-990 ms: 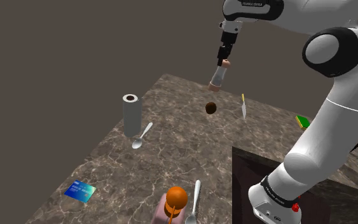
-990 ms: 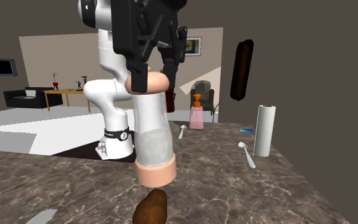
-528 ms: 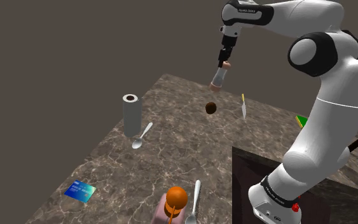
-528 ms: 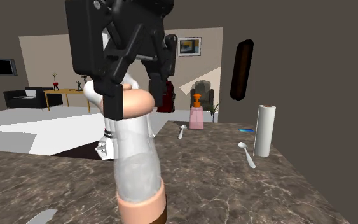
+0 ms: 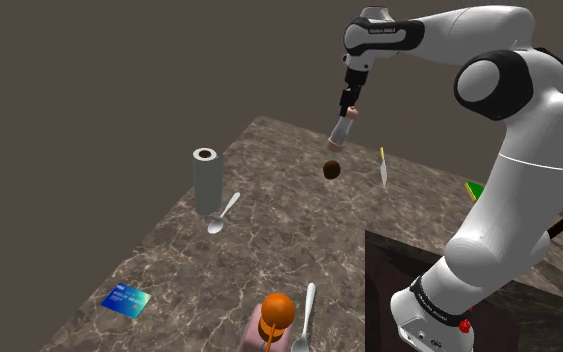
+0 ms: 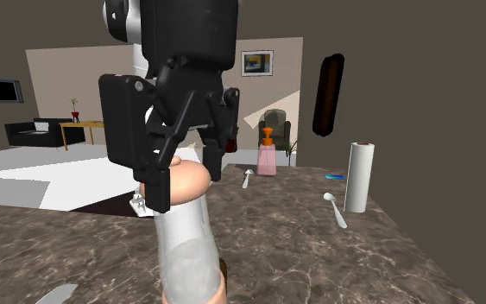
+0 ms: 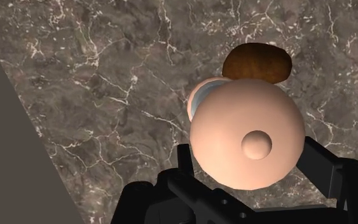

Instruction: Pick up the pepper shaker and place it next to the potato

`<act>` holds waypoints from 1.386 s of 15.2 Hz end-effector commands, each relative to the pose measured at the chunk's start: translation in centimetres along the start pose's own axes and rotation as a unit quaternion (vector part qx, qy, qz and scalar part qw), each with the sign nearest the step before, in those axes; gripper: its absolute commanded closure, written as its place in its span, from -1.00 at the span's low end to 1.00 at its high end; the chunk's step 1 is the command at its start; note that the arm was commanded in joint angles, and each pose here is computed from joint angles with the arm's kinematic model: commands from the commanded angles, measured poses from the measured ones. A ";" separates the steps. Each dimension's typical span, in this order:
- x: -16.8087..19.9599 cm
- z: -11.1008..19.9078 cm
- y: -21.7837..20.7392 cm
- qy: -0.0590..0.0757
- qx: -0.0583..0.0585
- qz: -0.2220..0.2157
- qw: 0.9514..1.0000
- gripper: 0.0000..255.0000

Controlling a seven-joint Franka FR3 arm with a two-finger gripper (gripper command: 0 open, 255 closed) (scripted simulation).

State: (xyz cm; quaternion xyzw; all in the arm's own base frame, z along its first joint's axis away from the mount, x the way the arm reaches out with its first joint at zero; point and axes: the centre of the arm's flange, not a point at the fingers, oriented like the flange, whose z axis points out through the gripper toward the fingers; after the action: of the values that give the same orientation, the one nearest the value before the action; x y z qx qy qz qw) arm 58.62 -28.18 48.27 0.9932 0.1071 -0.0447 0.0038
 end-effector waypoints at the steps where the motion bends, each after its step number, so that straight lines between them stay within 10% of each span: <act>1: 0.1 1.0 0.0 0.000 0.000 0.000 1.000 1.00; 21: 0.7 7.5 0.0 0.000 0.000 0.000 1.000 1.00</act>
State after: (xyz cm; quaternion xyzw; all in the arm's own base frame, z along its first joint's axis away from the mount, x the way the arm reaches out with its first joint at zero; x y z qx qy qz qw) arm 58.67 -28.16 40.68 0.9932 0.1071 -0.0445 0.0040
